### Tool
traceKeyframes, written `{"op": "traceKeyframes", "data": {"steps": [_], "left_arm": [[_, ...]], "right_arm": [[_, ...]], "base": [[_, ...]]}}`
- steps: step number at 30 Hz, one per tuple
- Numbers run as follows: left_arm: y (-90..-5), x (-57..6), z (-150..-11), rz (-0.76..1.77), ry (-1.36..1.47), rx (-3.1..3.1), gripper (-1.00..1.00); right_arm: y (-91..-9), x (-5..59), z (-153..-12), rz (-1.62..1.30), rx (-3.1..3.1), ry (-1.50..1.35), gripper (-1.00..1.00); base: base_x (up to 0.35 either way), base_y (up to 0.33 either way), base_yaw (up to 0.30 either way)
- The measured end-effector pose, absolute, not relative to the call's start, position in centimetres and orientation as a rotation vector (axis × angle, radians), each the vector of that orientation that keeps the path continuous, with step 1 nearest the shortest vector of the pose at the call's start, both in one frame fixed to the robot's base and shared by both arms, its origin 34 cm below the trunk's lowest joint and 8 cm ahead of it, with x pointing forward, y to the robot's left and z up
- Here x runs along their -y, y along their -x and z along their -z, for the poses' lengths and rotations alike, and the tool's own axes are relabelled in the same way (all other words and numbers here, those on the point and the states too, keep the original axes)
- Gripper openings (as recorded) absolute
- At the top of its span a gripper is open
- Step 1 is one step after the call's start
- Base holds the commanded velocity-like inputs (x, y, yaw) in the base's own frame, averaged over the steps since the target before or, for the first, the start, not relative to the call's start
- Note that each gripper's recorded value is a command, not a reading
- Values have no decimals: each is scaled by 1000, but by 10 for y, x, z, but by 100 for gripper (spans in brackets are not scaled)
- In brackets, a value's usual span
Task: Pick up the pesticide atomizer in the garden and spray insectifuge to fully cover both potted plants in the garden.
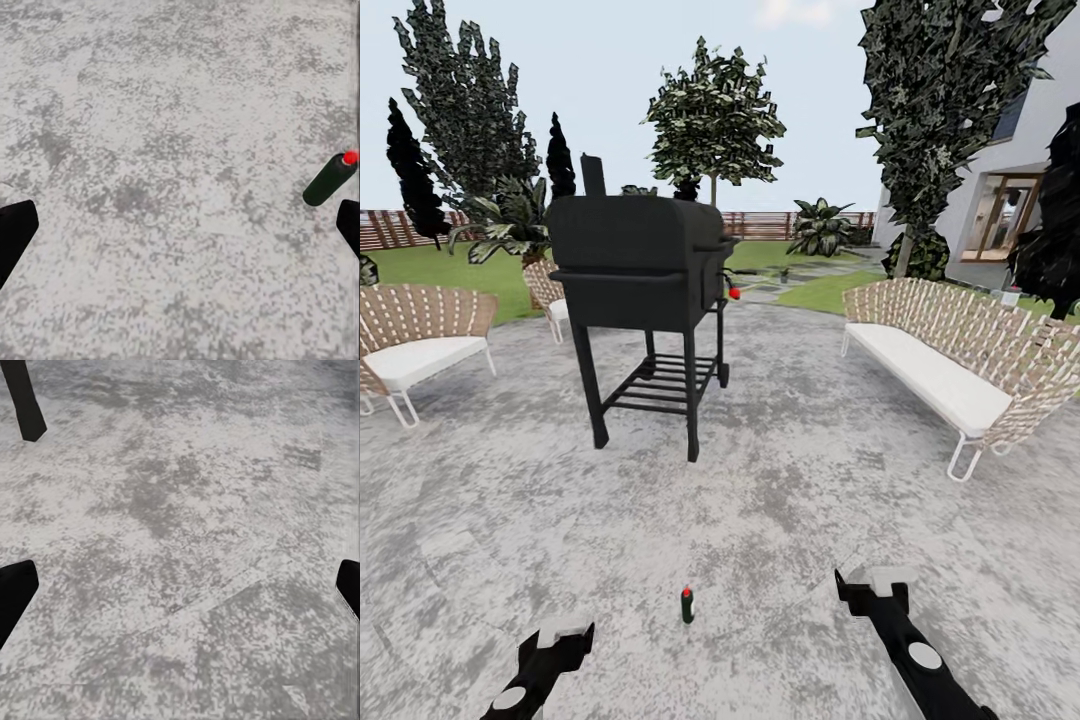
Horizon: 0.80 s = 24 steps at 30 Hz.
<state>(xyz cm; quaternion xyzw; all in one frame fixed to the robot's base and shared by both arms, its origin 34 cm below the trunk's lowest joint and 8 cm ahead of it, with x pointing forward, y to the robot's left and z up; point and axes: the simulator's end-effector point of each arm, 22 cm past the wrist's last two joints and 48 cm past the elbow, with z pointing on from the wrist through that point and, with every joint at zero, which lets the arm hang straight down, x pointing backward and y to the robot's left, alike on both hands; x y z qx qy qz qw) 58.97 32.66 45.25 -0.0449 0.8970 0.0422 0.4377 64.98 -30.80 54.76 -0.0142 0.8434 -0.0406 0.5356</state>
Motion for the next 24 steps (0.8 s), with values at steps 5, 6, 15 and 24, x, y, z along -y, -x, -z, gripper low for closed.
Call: {"op": "traceKeyframes", "data": {"steps": [5,6,15,24], "left_arm": [[-590,-326,-453,-104,112,-2230,100],[-590,-326,-452,-104,112,-2230,100],[-590,-326,-452,-103,114,-2230,100],[-590,-329,-453,-106,125,-2229,100]], "right_arm": [[-650,309,-548,98,-2007,30,100],[-650,309,-548,98,-2007,30,100],[-650,310,-549,101,-2006,28,100],[-652,307,-551,97,-1996,35,100]], "base": [[214,-215,59],[212,-216,113],[211,-217,38],[180,-179,1]]}}
